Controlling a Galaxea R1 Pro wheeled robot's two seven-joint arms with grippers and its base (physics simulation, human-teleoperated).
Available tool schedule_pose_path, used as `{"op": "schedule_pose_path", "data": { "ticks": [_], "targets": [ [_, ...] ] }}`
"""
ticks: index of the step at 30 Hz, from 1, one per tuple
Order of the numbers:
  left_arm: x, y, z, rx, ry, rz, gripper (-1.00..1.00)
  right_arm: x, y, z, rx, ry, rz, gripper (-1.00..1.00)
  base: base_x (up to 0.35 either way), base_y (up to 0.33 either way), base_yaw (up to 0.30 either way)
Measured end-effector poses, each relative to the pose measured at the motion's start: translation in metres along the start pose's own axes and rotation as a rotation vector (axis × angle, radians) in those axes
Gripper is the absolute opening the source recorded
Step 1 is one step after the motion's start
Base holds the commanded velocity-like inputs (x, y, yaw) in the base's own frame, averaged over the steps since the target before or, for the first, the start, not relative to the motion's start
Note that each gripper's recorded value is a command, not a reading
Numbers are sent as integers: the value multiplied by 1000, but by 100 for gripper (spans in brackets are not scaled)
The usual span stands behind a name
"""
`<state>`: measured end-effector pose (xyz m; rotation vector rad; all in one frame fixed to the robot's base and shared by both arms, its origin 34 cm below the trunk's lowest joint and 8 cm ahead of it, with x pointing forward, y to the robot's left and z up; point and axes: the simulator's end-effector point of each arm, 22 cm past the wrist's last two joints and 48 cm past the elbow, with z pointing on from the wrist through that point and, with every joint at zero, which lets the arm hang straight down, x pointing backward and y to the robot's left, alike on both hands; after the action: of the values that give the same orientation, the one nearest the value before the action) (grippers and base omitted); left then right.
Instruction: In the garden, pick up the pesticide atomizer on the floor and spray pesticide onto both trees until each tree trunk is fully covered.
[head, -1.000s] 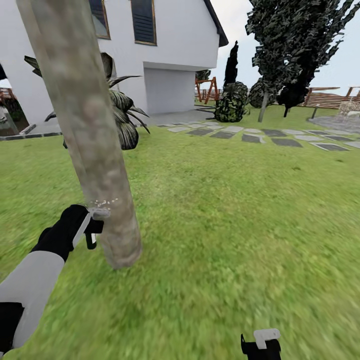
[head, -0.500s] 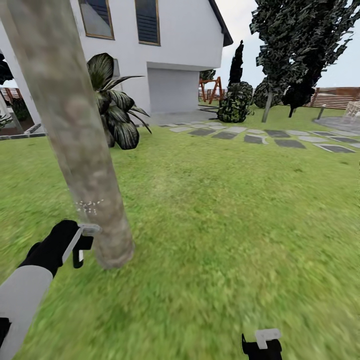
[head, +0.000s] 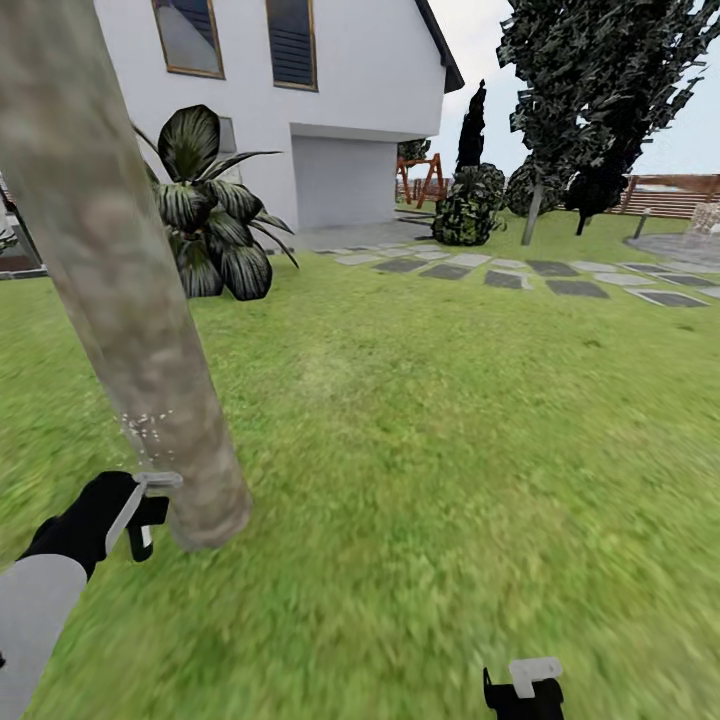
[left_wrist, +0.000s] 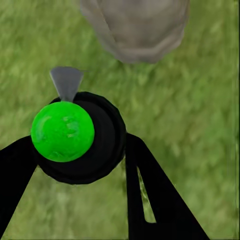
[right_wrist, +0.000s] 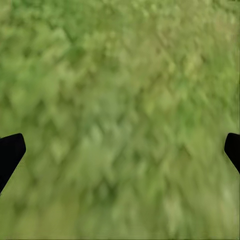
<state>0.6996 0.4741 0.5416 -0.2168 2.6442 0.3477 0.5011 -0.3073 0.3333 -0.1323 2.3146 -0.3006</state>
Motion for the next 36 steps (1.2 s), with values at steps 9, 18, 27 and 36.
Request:
{"op": "schedule_pose_path", "data": {
  "ticks": [9,18,27,36],
  "targets": [
    [12,-44,7,42,12,26,-100,0,1,0,0,0,0,100,40,0,239],
    [39,-65,16,63,20,47,-100,0,-1,0,4,0,-1,100,137,-144,49],
    [39,-65,17,51,16,66,-100,0,-1,0,4,0,-1,100,118,-239,0],
    [38,-64,17,49,13,66,-100,0,2,0,0,0,2,100,1,-272,155]
  ]
}}
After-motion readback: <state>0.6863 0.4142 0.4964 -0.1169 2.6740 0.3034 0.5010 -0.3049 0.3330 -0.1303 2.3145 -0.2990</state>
